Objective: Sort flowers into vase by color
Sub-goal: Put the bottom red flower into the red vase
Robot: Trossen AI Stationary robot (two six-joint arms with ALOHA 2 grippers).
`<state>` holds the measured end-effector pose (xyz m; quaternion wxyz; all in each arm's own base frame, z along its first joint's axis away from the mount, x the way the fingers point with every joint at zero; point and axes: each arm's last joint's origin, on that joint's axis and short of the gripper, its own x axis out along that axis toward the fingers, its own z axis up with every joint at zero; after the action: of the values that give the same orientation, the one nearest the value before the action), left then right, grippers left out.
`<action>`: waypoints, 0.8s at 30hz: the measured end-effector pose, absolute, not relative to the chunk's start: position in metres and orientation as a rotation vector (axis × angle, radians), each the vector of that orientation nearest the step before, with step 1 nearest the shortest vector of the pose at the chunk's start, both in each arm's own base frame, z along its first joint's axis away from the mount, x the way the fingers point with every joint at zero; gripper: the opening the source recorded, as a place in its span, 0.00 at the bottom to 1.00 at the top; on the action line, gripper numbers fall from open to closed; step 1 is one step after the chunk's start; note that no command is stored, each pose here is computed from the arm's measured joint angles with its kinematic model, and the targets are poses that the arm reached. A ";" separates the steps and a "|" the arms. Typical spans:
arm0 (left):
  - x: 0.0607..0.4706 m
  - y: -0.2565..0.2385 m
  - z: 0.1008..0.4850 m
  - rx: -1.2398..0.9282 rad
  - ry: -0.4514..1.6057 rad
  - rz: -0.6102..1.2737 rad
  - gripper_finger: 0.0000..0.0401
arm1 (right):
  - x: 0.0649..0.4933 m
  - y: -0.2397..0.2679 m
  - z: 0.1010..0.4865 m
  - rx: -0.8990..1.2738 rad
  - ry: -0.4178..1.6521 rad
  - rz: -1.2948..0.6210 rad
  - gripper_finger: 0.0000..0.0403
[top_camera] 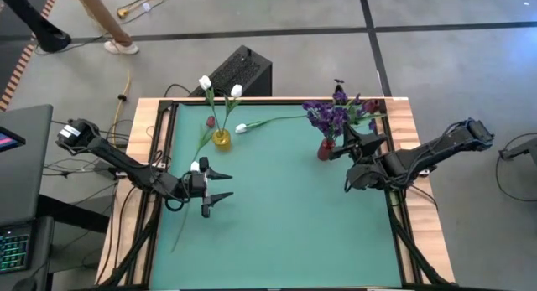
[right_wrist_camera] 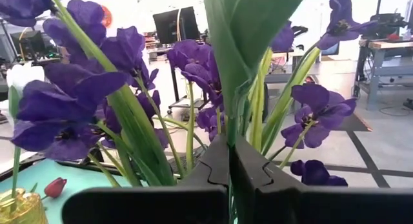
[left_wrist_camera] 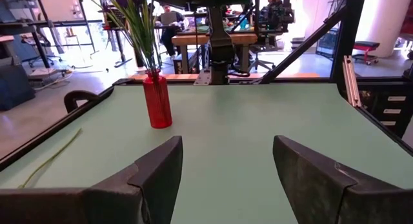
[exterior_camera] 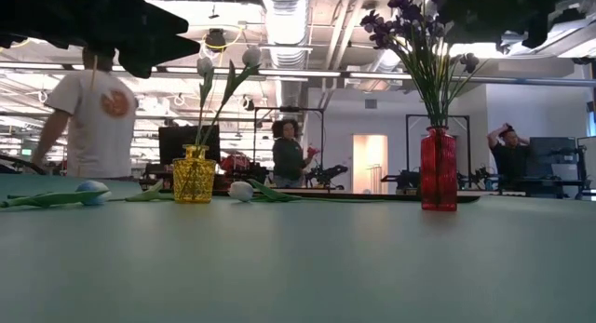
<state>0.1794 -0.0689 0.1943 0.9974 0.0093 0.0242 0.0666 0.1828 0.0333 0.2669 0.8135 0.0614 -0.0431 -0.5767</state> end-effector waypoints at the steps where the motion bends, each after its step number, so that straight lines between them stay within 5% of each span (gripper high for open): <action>1: 0.179 -0.069 0.194 0.019 0.049 0.133 0.58 | 0.183 0.033 0.267 0.133 -0.093 -1.234 0.06; 24: 0.179 -0.069 0.194 0.025 0.050 0.133 0.58 | 0.186 0.030 0.281 0.129 -0.089 -1.249 0.06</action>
<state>0.1794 -0.0690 0.1942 0.9974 0.0124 0.0250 0.0663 0.1864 0.0302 0.2811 0.8085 0.0604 -0.0414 -0.5839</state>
